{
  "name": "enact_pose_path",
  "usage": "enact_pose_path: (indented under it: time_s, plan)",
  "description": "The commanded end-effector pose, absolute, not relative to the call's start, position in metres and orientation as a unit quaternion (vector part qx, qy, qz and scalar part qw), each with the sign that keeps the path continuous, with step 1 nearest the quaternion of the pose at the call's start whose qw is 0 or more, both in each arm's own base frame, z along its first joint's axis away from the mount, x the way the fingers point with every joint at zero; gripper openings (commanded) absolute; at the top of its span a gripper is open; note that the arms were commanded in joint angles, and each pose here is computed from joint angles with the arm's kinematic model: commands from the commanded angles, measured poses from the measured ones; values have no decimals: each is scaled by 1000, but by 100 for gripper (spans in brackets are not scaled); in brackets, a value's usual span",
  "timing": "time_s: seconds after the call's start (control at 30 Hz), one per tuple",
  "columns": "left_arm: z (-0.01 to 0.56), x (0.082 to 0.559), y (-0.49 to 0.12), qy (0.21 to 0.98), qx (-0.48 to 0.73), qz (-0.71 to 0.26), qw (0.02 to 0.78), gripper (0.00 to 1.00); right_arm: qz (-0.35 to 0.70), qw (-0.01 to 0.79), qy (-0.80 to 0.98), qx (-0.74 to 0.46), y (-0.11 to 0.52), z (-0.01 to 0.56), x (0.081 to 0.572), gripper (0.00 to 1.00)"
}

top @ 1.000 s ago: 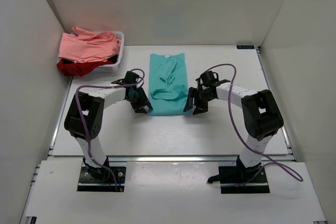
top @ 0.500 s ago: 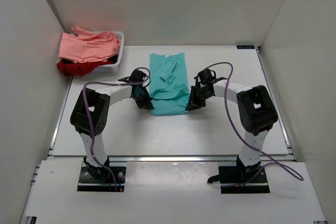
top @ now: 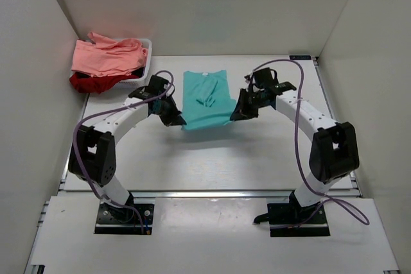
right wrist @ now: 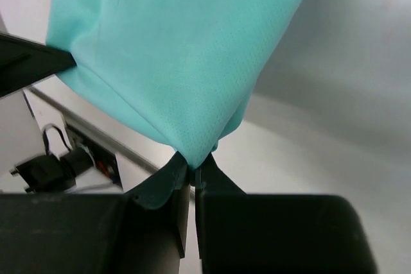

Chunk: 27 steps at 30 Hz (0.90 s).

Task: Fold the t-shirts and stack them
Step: Fold the long partially folded tshirt into a neat square

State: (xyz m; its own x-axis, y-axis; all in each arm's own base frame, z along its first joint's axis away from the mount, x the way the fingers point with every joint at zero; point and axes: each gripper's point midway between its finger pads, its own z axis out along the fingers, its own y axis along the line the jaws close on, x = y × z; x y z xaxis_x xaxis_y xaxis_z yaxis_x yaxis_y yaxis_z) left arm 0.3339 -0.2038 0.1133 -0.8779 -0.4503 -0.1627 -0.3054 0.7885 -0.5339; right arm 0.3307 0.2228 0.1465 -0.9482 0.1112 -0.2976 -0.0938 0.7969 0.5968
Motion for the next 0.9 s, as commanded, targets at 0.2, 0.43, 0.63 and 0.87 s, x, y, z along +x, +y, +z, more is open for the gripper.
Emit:
enact_pose_path:
  time_s: [0.2,0.43,0.63,0.87]
  plan:
    - [75,238,-188,958,-188,-214,37,0,353,14,935,16,222,103,219,0]
    - [80,247,-189,950,-212,-230,15,0,357,-51,933,14,212,104,214,0]
    - [114,325,-206,931,-237,-275,43,0,361,-57,930,28,203,123,274,0]
    - [170,480,-221,893,-275,-331,128,7,390,2,919,58,202,142,420,0]
